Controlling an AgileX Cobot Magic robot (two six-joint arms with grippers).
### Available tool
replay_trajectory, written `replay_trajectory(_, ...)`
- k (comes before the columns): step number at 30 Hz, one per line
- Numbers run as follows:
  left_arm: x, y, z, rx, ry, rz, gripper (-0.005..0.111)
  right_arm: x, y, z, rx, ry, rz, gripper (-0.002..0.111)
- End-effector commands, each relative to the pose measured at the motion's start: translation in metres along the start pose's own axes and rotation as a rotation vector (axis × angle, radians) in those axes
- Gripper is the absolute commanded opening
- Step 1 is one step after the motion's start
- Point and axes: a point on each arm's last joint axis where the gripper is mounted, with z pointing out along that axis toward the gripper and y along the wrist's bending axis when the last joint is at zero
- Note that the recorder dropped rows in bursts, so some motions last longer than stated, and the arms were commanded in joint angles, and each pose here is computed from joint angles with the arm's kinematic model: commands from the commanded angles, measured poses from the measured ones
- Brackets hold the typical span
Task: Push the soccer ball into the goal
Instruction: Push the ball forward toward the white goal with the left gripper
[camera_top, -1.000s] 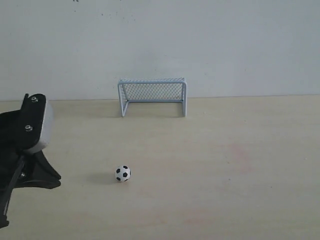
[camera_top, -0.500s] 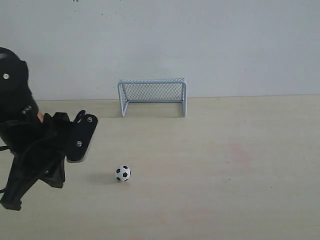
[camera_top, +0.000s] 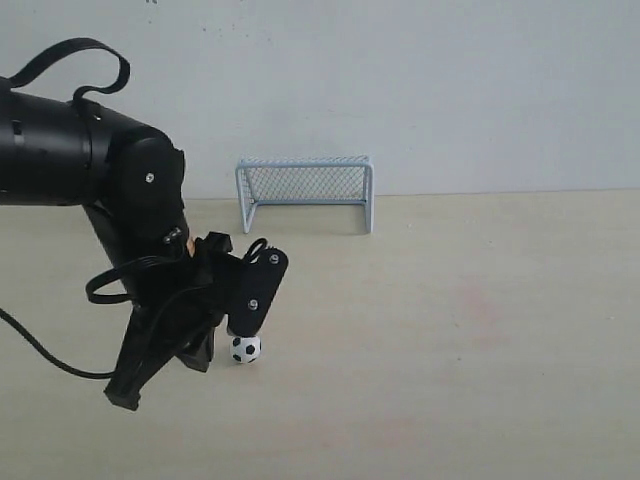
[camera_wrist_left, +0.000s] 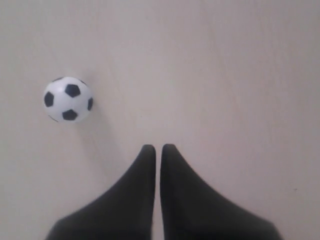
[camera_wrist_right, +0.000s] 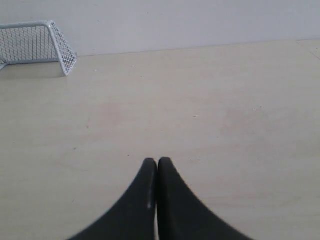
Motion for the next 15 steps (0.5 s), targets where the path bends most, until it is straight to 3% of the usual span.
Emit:
replay_trajectory(1, -0.005, 0.005, 0.010, 0.000, -0.004, 0.015, 0.004, -0.001, 0.000, 0.000, 0.001, -0.012, 0.000, 0.000)
replay_trajectory(15, -0.012, 0.016, 0.040, -0.048, -0.047, 0.051, 0.004, -0.001, 0.000, 0.000, 0.001, -0.012, 0.000, 0.000)
